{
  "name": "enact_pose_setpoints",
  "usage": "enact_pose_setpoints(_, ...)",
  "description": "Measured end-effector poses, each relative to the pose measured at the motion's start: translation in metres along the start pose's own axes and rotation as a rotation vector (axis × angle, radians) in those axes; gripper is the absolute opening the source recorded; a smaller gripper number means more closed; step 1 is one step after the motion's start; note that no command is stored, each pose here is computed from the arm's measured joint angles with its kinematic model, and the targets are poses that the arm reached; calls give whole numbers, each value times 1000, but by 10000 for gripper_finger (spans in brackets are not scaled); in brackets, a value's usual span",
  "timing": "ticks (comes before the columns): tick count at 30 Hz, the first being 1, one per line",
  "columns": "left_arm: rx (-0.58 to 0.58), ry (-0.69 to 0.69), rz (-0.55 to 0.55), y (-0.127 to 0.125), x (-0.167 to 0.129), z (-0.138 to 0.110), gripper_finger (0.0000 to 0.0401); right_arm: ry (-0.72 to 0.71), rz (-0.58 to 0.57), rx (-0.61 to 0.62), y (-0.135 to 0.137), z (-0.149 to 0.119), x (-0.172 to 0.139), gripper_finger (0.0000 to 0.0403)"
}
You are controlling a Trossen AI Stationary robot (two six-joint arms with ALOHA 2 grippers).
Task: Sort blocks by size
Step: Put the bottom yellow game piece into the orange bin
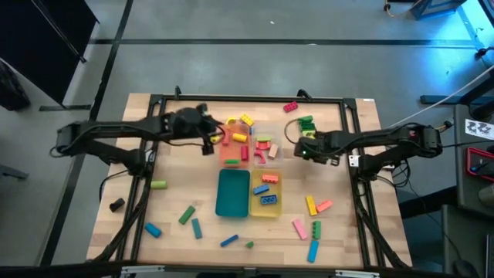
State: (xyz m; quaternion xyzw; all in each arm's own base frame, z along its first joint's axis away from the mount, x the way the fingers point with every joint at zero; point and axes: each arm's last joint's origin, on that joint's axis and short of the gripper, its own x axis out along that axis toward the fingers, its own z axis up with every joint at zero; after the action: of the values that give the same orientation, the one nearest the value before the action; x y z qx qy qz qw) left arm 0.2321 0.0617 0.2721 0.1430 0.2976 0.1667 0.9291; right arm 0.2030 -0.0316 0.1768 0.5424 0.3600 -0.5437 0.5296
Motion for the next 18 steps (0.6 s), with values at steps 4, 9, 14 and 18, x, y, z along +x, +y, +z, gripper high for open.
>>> enact_pose_setpoints(4,-125,36,48,17,-19,-8,128,79,179,-131,26,-1,-19,157)
enact_pose_setpoints(9,-253,124,53,21,-39,-21,128,151,439,-312,56,-13,-47,149)
enact_pose_setpoints(14,-293,239,31,18,-53,-34,128,167,625,-458,68,-39,-67,155)
enact_pose_setpoints(18,-357,349,23,15,-60,-44,128,155,672,-524,68,-63,-71,160)
